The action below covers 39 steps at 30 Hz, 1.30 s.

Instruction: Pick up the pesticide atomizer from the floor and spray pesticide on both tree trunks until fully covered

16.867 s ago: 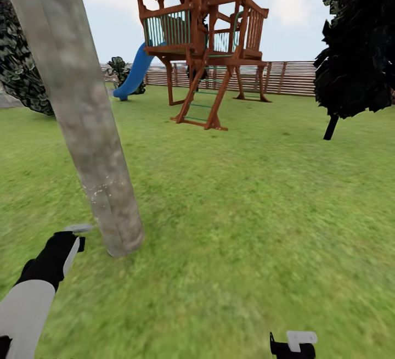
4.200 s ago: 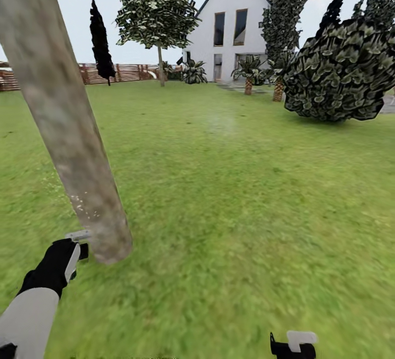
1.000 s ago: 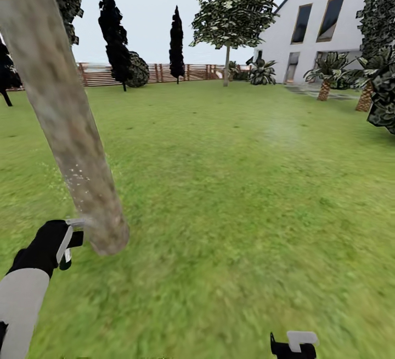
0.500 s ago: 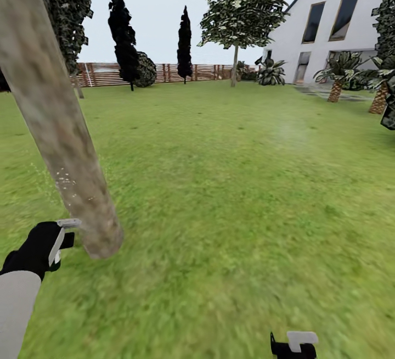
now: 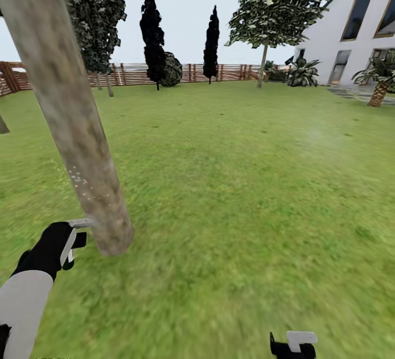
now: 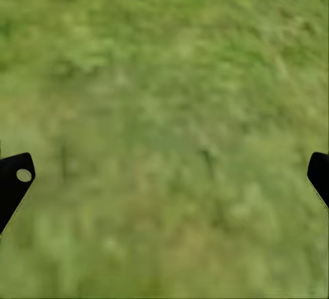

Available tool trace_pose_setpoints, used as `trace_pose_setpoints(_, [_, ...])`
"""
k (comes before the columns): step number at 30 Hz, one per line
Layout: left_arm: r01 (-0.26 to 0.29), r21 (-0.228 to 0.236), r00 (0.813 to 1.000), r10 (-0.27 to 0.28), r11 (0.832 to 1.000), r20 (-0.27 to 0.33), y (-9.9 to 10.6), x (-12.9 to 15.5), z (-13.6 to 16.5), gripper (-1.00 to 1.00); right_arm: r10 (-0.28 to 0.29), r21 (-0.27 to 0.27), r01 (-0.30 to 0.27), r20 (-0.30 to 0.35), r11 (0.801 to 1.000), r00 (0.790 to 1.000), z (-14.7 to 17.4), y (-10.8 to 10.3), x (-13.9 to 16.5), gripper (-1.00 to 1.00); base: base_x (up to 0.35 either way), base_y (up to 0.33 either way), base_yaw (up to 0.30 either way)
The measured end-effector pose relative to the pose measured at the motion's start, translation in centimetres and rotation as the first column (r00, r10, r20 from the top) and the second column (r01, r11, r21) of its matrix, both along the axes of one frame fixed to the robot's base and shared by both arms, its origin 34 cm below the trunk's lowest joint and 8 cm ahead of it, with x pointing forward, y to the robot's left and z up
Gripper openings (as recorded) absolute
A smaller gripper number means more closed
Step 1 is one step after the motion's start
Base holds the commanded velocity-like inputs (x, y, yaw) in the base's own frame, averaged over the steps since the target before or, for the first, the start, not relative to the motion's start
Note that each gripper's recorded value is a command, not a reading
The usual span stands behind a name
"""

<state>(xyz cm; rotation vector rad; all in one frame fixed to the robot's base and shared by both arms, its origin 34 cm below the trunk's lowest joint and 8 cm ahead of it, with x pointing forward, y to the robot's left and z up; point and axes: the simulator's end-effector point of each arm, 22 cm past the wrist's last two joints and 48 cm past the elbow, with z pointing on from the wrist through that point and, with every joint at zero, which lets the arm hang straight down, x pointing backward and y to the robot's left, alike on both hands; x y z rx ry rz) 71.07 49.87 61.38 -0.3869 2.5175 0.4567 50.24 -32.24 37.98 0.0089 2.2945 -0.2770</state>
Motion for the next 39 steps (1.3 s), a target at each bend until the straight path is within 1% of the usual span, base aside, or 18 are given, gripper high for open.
trace_pose_setpoints(6, [0.005, -0.001, 1.0, -0.005, 1.0, -0.001, -0.4, 0.1, -0.1, -1.0, 0.001, 0.001, -0.001, 0.0, 1.0, 1.0, 0.0, 0.1, 0.0, 1.0, 0.2, -0.228, 0.278])
trace_pose_setpoints(10, [-0.001, 0.011, 1.0, 0.001, 1.0, 0.0, 0.4, -0.1, 0.2, -1.0, 0.001, 0.001, -0.001, 0.0, 1.0, 1.0, 0.0, 0.1, 0.0, 1.0, 0.222, -0.211, 0.277])
trace_pose_setpoints(11, [-0.006, 0.024, 1.0, 0.006, 1.0, -0.004, 0.9, -0.2, 0.3, -1.0, 0.001, 0.001, -0.001, 0.0, 1.0, 1.0, 0.0, 0.1, 0.0, 1.0, 0.225, -0.208, 0.277])
trace_pose_setpoints(13, [-0.036, 0.072, 0.999, 0.037, 0.997, -0.007, 2.7, -0.7, 1.1, -1.0, 0.001, 0.001, -0.001, 0.0, 1.0, 1.0, 0.0, 0.1, 0.0, 1.0, 0.225, -0.207, 0.278])
trace_pose_setpoints(14, [-0.051, 0.088, 0.999, 0.052, 0.995, -0.006, 3.1, -0.9, 1.3, -1.0, 0.001, 0.001, -0.001, 0.0, 1.0, 1.0, 0.0, 0.1, 0.0, 1.0, 0.225, -0.207, 0.278])
trace_pose_setpoints(15, [-0.049, 0.075, 0.999, 0.049, 0.996, -0.003, 2.7, -0.7, 1.2, -1.0, 0.0, 0.001, 0.0, 0.0, 1.0, 1.0, 0.0, 0.1, 0.0, 1.0, 0.225, -0.207, 0.278])
trace_pose_setpoints(17, [-0.034, 0.049, 0.999, 0.035, 0.998, -0.007, 1.1, -0.4, 0.5, -1.0, 0.0, 0.001, 0.0, 0.0, 1.0, 1.0, 0.0, 0.1, 0.0, 1.0, 0.212, -0.211, 0.278])
trace_pose_setpoints(19, [-0.012, 0.019, 1.0, 0.012, 1.0, -0.003, -1.4, 0.3, 0.0, -1.0, 0.0, 0.001, 0.0, 0.0, 1.0, 1.0, 0.0, 0.1, 0.0, 1.0, 0.096, -0.252, 0.278])
trace_pose_setpoints(20, [-0.007, 0.019, 1.0, 0.007, 1.0, -0.004, -1.7, 0.4, 0.0, -1.0, 0.0, 0.001, 0.0, 0.0, 1.0, 1.0, 0.0, 0.0, 0.0, 1.0, 0.027, -0.267, 0.278])
trace_pose_setpoints(28, [-0.006, 0.017, 1.0, 0.006, 1.0, -0.002, -1.9, 0.8, 0.4, -1.0, 0.0, 0.0, 0.0, 0.0, 1.0, 1.0, 0.0, 0.0, 0.0, 1.0, -0.065, -0.272, 0.278])
trace_pose_setpoints(31, [0.0, 0.008, 1.0, 0.0, 1.0, 0.002, -2.6, 1.2, 0.6, -1.0, 0.0, -0.001, 0.0, 0.0, 1.0, 1.0, 0.0, -0.1, 0.0, 1.0, -0.101, -0.273, 0.274])
trace_pose_setpoints(36, [0.007, -0.001, 1.0, -0.007, 1.0, 0.021, -3.3, 2.5, 2.1, -1.0, -0.002, -0.001, 0.002, 0.0, 1.0, 1.0, 0.0, -0.1, 0.0, 1.0, -0.101, -0.273, 0.232])
trace_pose_setpoints(39, [0.027, 0.007, 0.999, -0.027, 1.0, 0.027, -4.3, 3.2, 3.3, -1.0, -0.002, -0.001, 0.002, 0.0, 1.0, 1.0, 0.0, -0.1, 0.0, 1.0, -0.051, -0.273, 0.207])
